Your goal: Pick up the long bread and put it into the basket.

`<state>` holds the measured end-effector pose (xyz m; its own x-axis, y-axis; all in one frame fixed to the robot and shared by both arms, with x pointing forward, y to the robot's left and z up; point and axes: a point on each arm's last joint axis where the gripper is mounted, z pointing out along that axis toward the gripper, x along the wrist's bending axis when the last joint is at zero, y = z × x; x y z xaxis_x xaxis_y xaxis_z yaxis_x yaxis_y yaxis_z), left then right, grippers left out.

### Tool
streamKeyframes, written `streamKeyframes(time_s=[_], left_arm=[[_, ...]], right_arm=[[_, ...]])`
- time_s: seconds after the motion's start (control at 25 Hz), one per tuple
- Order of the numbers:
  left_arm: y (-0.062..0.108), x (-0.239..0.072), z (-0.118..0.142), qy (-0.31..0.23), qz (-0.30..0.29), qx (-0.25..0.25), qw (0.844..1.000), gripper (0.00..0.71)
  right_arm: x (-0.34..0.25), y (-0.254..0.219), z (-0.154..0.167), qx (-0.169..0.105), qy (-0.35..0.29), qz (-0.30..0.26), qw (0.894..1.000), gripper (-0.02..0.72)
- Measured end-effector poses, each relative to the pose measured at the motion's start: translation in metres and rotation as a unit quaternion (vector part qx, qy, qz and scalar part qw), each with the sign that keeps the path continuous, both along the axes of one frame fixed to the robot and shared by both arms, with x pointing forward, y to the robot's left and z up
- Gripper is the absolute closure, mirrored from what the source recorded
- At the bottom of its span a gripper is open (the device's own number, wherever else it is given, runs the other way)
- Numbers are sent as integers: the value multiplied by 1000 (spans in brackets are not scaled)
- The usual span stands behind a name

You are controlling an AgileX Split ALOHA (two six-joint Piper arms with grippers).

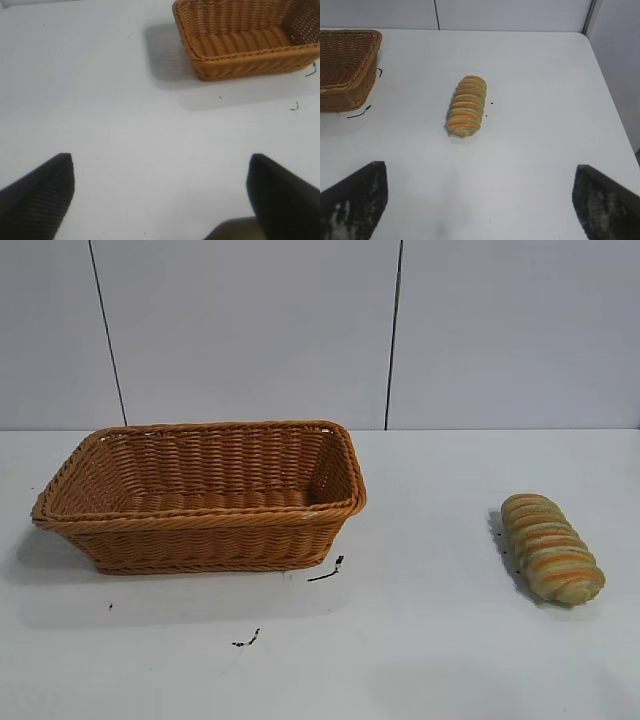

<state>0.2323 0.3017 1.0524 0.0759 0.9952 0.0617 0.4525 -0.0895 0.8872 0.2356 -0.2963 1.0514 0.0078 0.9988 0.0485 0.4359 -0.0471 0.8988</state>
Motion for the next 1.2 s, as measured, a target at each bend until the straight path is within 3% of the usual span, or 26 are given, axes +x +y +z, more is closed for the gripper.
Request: streamKeyframes(time_s=[0.56, 0.84, 1.04, 1.2], left_arm=[[0, 0, 0, 0, 0, 0, 1000, 14], [0, 0, 0, 0, 0, 0, 1000, 14], [0, 0, 0, 0, 0, 0, 1000, 14], [0, 0, 0, 0, 0, 0, 1000, 14]], right_arm=[[0, 0, 0, -1, 0, 0, 1000, 10], [33, -1, 25, -1, 78, -1, 997, 10], [89, -2, 42, -3, 179, -2, 984, 10], [145, -3, 40, -4, 267, -2, 964, 10]])
